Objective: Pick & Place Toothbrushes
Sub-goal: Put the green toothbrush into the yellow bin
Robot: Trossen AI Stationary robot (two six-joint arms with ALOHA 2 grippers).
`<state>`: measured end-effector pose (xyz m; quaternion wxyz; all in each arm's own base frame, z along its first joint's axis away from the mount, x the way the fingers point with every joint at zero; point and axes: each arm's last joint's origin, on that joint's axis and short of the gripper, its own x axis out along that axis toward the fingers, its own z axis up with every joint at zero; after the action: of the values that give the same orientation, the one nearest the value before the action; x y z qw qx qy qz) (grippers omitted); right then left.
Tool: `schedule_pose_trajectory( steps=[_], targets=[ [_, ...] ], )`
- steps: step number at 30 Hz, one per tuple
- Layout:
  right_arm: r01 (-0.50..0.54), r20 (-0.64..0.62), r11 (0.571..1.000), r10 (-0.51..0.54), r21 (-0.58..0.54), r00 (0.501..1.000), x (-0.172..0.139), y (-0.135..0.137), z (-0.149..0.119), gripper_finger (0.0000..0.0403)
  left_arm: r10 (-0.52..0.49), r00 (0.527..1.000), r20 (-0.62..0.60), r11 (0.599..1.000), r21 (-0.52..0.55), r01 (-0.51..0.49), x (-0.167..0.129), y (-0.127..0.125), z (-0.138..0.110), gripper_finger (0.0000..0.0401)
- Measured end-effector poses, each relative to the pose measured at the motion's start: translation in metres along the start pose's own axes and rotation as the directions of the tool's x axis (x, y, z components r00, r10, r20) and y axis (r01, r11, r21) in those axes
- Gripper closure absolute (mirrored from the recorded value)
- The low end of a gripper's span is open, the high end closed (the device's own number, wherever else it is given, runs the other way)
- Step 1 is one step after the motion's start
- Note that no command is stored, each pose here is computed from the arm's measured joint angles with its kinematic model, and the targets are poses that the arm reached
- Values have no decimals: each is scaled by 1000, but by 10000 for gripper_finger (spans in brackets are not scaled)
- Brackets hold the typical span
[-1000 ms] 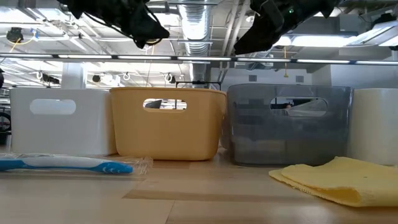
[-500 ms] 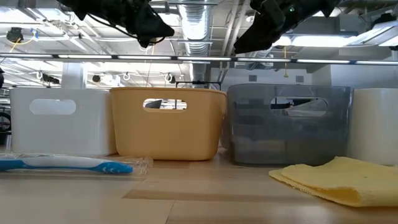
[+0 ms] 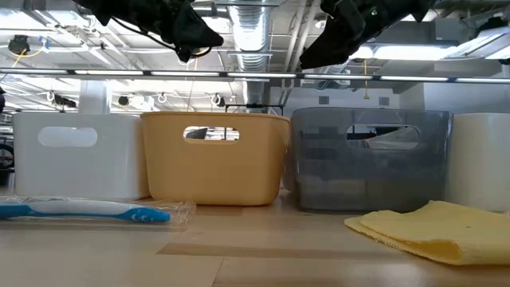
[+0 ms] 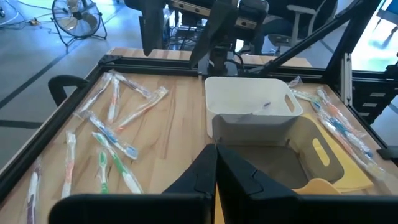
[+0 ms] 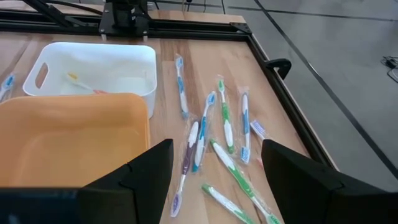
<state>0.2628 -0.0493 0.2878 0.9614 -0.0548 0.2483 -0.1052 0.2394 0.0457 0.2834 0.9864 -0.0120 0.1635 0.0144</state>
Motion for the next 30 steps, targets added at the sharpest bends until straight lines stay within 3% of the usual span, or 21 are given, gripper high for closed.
schedule_pose_trajectory(
  steps=[8,16,21,30],
  targets=[
    [0,0,1000,0,0,1000,0,0,0,163,-2,1000,-1,1000,6,2,0,-1,-2,399],
    [4,77,1000,-4,7,997,0,1,8,163,-2,999,-45,1000,-3,2,3,0,-21,399],
    [-28,86,991,16,133,996,-1,7,9,163,-17,999,-27,1000,7,17,1,-5,-18,398],
    [-75,-28,989,80,129,996,-13,15,21,163,-67,997,-39,997,24,68,1,-17,-18,399]
  ],
)
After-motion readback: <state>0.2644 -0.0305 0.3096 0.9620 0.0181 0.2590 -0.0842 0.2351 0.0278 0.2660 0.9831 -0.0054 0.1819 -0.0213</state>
